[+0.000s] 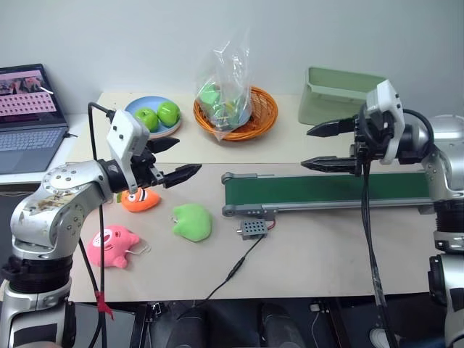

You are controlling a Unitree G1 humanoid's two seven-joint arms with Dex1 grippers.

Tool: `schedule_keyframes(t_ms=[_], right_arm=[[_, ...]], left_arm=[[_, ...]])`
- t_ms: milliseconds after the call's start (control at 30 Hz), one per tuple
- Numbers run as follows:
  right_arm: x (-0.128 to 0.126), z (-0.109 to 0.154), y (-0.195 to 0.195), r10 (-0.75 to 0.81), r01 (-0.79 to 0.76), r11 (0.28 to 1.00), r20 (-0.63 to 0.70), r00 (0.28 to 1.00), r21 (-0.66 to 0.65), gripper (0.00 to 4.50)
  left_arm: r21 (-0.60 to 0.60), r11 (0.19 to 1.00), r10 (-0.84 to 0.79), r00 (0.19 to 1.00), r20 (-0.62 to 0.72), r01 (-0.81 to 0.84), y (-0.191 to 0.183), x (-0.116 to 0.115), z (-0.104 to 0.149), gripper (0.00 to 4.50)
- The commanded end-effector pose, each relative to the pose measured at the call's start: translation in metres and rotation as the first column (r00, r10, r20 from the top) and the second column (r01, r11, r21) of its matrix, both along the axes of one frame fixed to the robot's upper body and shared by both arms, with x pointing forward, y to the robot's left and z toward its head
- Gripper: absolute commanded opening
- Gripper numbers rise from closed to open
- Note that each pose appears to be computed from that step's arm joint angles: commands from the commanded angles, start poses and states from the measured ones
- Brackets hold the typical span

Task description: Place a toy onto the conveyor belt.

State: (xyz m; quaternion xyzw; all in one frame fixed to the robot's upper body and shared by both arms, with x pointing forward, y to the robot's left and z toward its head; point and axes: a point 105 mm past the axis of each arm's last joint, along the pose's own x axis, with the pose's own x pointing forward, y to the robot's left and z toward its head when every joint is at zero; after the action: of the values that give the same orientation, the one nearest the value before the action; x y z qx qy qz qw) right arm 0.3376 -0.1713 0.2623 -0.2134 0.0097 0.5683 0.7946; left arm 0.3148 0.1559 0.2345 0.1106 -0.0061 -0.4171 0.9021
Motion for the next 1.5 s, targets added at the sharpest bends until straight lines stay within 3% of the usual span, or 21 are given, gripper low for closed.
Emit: schedule_keyframes(t_ms=[33,300,400,500,600,667,733,800,833,900,967,1067,1200,1367,1500], right_arm=[[-0.003,0.013,0.003,0.01,-0.01,1.0,0.047,0.999,0.004,4.5],[0.003,0.013,0.009,0.027,-0.028,1.0,0.055,0.998,0.01,4.5],[0.006,0.012,0.013,0.036,-0.037,0.999,0.055,0.998,0.01,4.5],[0.008,0.011,0.015,0.044,-0.045,0.999,0.053,0.998,0.012,4.5],[0.011,0.008,0.017,0.051,-0.052,0.999,0.049,0.997,0.01,4.5],[0.013,0.007,0.018,0.054,-0.054,0.998,0.05,0.997,0.007,4.5],[0.015,0.006,0.019,0.055,-0.056,0.998,0.052,0.997,0.006,4.5],[0.016,0.006,0.02,0.059,-0.059,0.998,0.051,0.997,0.007,4.5],[0.017,0.005,0.02,0.06,-0.06,0.998,0.05,0.997,0.006,4.5],[0.02,0.003,0.021,0.058,-0.058,0.998,0.049,0.997,0.001,4.5],[0.023,0.002,0.023,0.057,-0.056,0.998,0.048,0.997,-0.003,4.5],[0.024,0.001,0.024,0.061,-0.061,0.998,0.047,0.997,-0.006,4.5],[0.024,0.0,0.023,0.069,-0.069,0.998,0.04,0.997,-0.006,4.5],[0.022,0.002,0.024,0.087,-0.087,0.996,0.033,0.996,-0.004,4.5],[0.021,0.005,0.024,0.092,-0.092,0.996,0.039,0.995,-0.014,4.5]], left_arm=[[0.001,1.0,0.004,0.999,0.04,-0.004,0.002,-0.002,0.006,4.47],[-0.064,0.984,0.175,0.977,0.119,-0.168,0.034,0.009,0.027,4.47],[0.013,0.936,0.343,0.919,0.195,-0.353,0.072,0.015,0.026,4.47],[0.176,0.849,0.44,0.852,0.284,-0.498,0.105,0.016,0.011,4.47],[0.328,0.673,0.493,0.733,0.469,-0.662,0.149,0.007,0.011,4.47],[0.313,0.603,0.529,0.661,0.532,-0.734,0.172,0.0,0.021,4.47],[0.38,0.511,0.484,0.623,0.614,-0.771,0.188,-0.01,0.025,4.47],[0.384,0.501,0.513,0.624,0.589,-0.775,0.199,-0.017,0.019,4.47],[0.353,0.527,0.55,0.627,0.552,-0.773,0.202,-0.02,0.016,4.47],[0.151,0.602,0.698,0.608,0.379,-0.784,0.212,-0.029,0.01,4.47],[-0.047,0.609,0.785,0.593,0.18,-0.792,0.223,-0.039,0.001,4.47],[-0.295,0.451,0.822,0.521,-0.231,-0.842,0.249,-0.06,-0.029,4.47],[-0.48,0.227,0.731,0.474,-0.491,-0.847,0.267,-0.084,-0.055,4.47],[-0.629,0.037,0.526,0.55,-0.649,-0.777,0.265,-0.085,-0.071,4.47],[-0.707,-0.147,0.409,0.609,-0.68,-0.691,0.274,-0.082,-0.076,4.47]])
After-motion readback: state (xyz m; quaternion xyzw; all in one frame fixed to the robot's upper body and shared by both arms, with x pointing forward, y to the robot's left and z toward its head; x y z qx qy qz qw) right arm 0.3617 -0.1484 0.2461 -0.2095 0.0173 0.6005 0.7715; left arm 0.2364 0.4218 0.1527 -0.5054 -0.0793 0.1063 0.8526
